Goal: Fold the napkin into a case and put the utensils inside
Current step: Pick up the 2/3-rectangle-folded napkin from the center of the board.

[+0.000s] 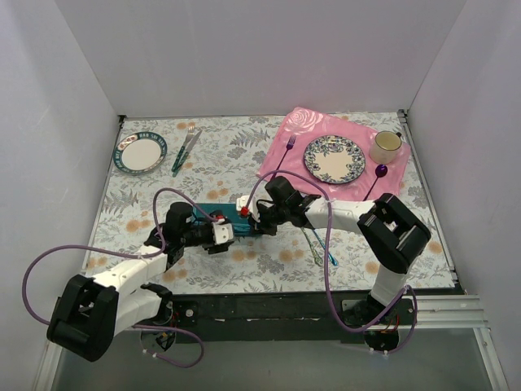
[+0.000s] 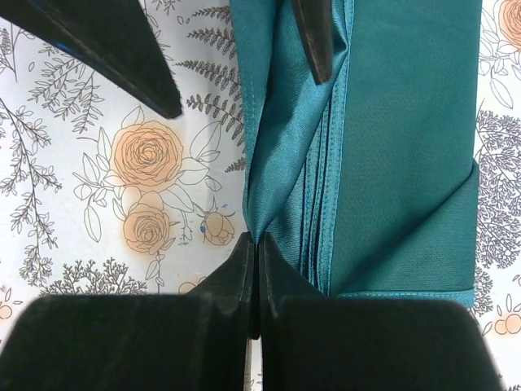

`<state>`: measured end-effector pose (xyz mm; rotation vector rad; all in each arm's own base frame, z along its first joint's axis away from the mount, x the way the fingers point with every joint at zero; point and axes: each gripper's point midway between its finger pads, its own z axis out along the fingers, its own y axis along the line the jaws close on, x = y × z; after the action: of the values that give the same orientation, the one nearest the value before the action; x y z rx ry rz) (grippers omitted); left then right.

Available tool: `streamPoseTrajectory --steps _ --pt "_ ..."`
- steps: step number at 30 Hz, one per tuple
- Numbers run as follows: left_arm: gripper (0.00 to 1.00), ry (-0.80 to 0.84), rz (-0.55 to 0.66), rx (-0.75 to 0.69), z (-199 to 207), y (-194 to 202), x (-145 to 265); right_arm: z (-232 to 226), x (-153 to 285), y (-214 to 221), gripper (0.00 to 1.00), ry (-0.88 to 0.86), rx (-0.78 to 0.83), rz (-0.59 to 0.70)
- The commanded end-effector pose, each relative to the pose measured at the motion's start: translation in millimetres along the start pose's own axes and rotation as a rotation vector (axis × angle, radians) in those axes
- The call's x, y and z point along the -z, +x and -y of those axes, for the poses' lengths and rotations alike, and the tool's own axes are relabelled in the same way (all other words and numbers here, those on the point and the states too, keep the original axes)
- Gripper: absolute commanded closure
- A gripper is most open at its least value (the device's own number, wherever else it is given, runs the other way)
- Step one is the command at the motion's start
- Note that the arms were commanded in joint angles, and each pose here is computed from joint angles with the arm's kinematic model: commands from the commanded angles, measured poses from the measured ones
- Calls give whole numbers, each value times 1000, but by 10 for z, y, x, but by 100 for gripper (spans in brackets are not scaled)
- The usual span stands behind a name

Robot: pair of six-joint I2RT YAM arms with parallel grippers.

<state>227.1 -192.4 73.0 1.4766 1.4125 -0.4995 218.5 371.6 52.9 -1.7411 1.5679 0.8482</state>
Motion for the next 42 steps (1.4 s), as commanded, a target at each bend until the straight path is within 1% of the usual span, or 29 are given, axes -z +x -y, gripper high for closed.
streamPoseTrajectory --steps 1,6,10,11,15,17,23,24,26,27,29,30,31,34,36,38,42 --pt "40 -30 17 -123 -77 -50 -78 37 10 -165 99 -22 -11 40" --pt "44 -13 30 -188 -10 -68 -173 32 22 -157 99 -34 -31 40" --pt "51 8 32 -196 40 -60 -228 28 27 -168 99 -41 -41 45" --pt "54 12 33 -198 50 -61 -236 40 33 -170 99 -39 -42 47" --pt "62 5 31 -210 32 -66 -264 33 37 -187 99 -52 -51 55" --pt "64 7 27 -220 37 -54 -287 25 34 -195 99 -55 -50 58" --pt "65 11 3 -247 53 11 -354 27 42 -202 99 -60 -51 61" --pt "71 12 2 -244 52 12 -363 24 41 -203 99 -61 -51 62" --pt "79 11 4 -243 40 -3 -371 31 46 -200 99 -59 -53 60" --pt "89 14 3 -238 48 -1 -369 40 50 -204 99 -57 -54 61" --pt "97 23 -7 -220 62 13 -366 47 70 -235 99 -54 -57 68" --pt "99 23 -11 -206 61 13 -363 43 84 -257 97 -52 -68 71" --pt "100 30 -15 -182 69 12 -363 60 106 -264 86 -46 -79 75" --pt "100 57 -22 -134 113 11 -357 129 216 -349 65 -16 -135 95" --pt "100 76 -29 -86 150 21 -361 238 326 -384 58 13 -172 115" --pt "100 84 -30 -53 148 18 -368 339 432 -388 56 44 -218 127" --pt "100 113 -32 -3 143 15 -375 464 513 -320 58 108 -251 111"
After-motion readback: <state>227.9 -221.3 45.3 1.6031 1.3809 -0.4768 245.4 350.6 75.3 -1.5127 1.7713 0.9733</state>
